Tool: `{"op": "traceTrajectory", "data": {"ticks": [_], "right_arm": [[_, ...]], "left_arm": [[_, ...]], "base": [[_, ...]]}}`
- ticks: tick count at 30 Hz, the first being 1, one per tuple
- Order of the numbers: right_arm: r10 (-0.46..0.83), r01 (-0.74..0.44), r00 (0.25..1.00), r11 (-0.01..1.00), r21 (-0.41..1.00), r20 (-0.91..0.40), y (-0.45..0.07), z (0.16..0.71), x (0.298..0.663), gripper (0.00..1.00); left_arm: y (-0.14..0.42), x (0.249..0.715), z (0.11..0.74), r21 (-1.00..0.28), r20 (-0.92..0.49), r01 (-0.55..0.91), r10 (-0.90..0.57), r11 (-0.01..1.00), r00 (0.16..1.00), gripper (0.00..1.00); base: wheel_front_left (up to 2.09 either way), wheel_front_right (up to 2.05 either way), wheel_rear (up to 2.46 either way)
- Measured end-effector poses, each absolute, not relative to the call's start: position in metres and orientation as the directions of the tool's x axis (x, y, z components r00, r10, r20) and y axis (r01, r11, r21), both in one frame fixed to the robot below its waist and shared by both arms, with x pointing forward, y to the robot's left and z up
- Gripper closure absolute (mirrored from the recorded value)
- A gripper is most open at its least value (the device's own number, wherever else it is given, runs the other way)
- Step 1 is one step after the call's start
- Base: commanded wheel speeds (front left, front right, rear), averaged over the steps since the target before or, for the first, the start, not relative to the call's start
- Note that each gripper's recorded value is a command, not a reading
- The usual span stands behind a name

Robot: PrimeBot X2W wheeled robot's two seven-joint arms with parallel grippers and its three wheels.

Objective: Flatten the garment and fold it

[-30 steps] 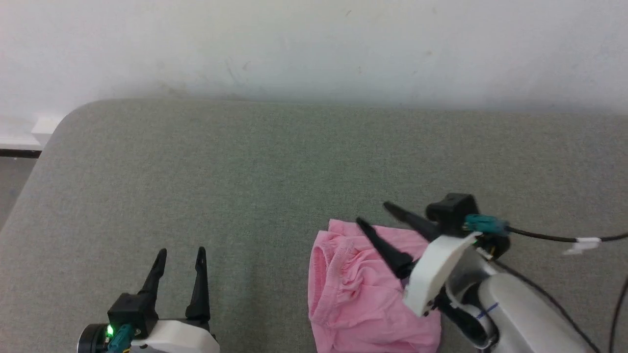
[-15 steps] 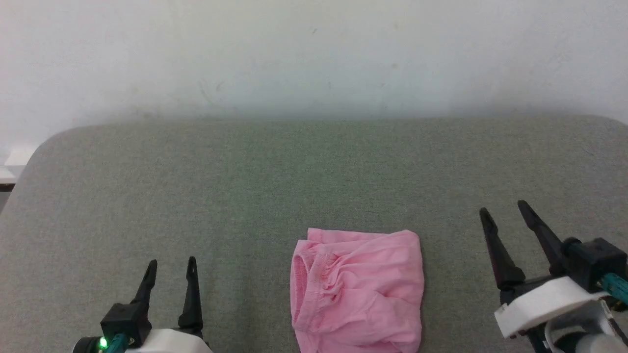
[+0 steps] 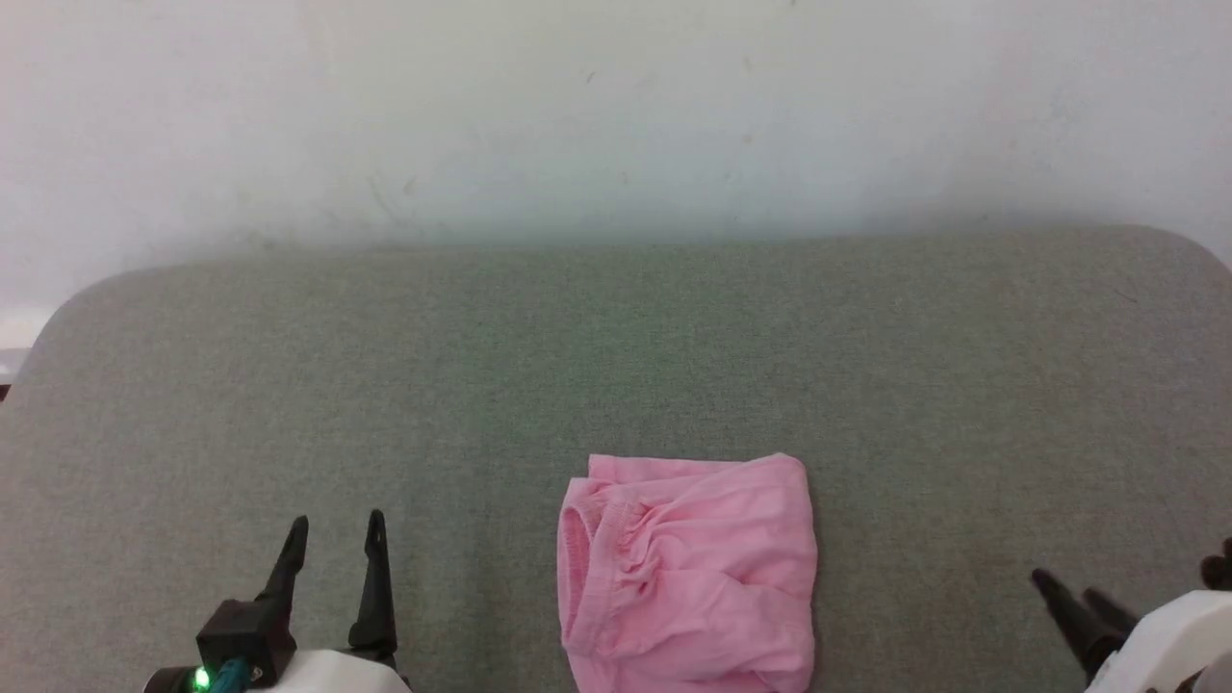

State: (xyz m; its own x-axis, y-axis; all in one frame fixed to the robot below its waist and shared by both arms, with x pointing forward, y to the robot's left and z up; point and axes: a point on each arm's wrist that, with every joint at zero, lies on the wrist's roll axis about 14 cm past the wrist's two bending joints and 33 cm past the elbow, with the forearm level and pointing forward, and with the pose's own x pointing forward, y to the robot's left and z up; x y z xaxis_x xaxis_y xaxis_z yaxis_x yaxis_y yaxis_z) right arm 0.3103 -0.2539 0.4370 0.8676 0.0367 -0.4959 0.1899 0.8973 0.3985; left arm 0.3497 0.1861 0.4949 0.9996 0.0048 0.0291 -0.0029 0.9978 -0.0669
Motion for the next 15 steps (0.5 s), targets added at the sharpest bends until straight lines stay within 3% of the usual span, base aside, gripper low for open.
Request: {"op": "traceTrajectory", "data": {"ticks": [3,7,13,15], "right_arm": [[0.198,0.224,0.785,0.793,0.567,-0.587,-0.227,0.412,0.305,0.0],[0.399,0.188,0.711,0.685,0.703,-0.579,-0.176,0.407,0.311,0.0],[0.581,0.106,0.626,0.597,0.795,-0.52,-0.108,0.41,0.326,0.0],[0.599,0.087,0.598,0.612,0.786,-0.533,-0.093,0.405,0.329,0.0]], "left_arm": [[0.189,0.349,0.494,-0.066,0.025,-0.01,0.012,0.998,1.0,0.0],[0.194,0.348,0.493,-0.064,0.022,-0.024,0.025,0.998,0.999,0.0],[0.198,0.35,0.492,-0.062,0.02,-0.03,0.031,0.998,0.999,0.0],[0.198,0.351,0.494,-0.055,0.025,-0.023,0.024,0.998,0.999,0.0]], "base": [[0.0,0.0,0.0],[0.0,0.0,0.0],[0.0,0.0,0.0],[0.0,0.0,0.0]]}}
